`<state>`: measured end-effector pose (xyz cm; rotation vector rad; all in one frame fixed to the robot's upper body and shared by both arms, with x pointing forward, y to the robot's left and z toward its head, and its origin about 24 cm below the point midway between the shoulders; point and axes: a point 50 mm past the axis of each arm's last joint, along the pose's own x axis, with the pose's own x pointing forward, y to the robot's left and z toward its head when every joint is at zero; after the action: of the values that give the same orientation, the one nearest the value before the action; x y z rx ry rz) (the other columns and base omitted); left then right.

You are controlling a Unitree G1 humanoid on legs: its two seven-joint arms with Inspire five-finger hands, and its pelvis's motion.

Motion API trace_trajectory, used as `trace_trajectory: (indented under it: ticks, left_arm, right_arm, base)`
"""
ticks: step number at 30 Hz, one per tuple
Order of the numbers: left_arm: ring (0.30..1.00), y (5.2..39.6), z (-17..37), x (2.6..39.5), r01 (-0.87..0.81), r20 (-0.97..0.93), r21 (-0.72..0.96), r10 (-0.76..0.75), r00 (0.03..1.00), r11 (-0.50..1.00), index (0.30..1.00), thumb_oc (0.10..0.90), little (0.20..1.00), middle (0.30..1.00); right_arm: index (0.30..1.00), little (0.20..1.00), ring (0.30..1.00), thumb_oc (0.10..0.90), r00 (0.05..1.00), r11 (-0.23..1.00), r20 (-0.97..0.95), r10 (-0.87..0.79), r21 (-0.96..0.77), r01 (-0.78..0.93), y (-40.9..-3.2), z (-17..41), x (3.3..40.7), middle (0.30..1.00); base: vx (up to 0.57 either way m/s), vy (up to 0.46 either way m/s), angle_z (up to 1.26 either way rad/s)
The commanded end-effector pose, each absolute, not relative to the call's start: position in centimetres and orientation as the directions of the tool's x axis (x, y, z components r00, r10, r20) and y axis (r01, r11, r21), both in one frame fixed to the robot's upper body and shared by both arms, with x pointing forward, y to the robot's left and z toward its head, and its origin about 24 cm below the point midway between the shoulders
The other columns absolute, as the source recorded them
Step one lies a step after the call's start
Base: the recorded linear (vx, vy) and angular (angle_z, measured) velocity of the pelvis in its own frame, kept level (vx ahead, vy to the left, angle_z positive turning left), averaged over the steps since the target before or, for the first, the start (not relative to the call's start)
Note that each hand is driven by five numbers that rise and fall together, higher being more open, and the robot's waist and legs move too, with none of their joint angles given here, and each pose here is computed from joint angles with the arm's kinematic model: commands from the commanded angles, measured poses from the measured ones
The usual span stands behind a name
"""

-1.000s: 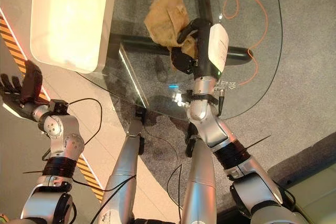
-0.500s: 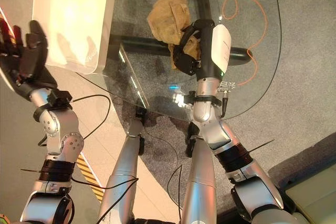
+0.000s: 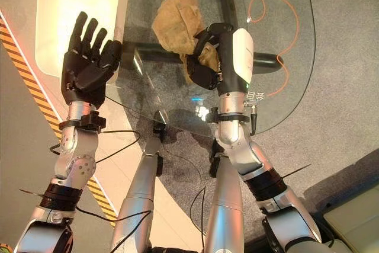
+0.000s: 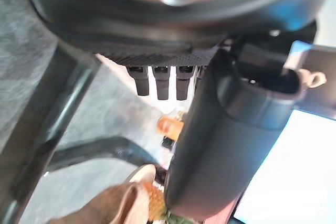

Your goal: Wipe the table with a cloth and put it in the basket.

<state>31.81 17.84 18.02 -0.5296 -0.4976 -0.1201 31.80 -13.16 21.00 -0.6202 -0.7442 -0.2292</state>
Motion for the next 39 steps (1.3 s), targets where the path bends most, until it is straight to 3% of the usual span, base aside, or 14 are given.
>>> trace_trajectory:
  ticks: [1, 17, 39]
  left_arm:
    - [0.900, 16.9, 22.8, 30.5, 0.451, 0.681, -0.372, -0.091, 0.727, 0.812, 0.900, 0.800, 0.900, 0.900]
    - [0.900, 13.4, 23.0, 30.4, 0.663, 0.647, -0.316, -0.357, 0.674, 0.679, 0.900, 0.800, 0.900, 0.900]
    - [0.900, 12.1, 23.7, 30.0, 0.730, 0.682, -0.336, -0.381, 0.624, 0.595, 0.900, 0.800, 0.900, 0.900]
  right_arm:
    - [0.300, 0.200, 0.300, 0.100, 0.339, 0.873, 0.930, 0.139, -0.277, 0.401, -10.9, 28.2, 27.3, 0.300]
    - [0.300, 0.200, 0.300, 0.100, 0.340, 0.871, 0.918, 0.203, -0.328, 0.365, -9.9, 28.2, 27.2, 0.300]
    - [0.300, 0.200, 0.300, 0.100, 0.352, 0.879, 0.897, 0.266, -0.376, 0.295, -8.4, 28.2, 27.2, 0.300]
  base:
    - [0.00, 0.000, 0.00]
    - [0.00, 0.000, 0.00]
    - [0.00, 0.000, 0.00]
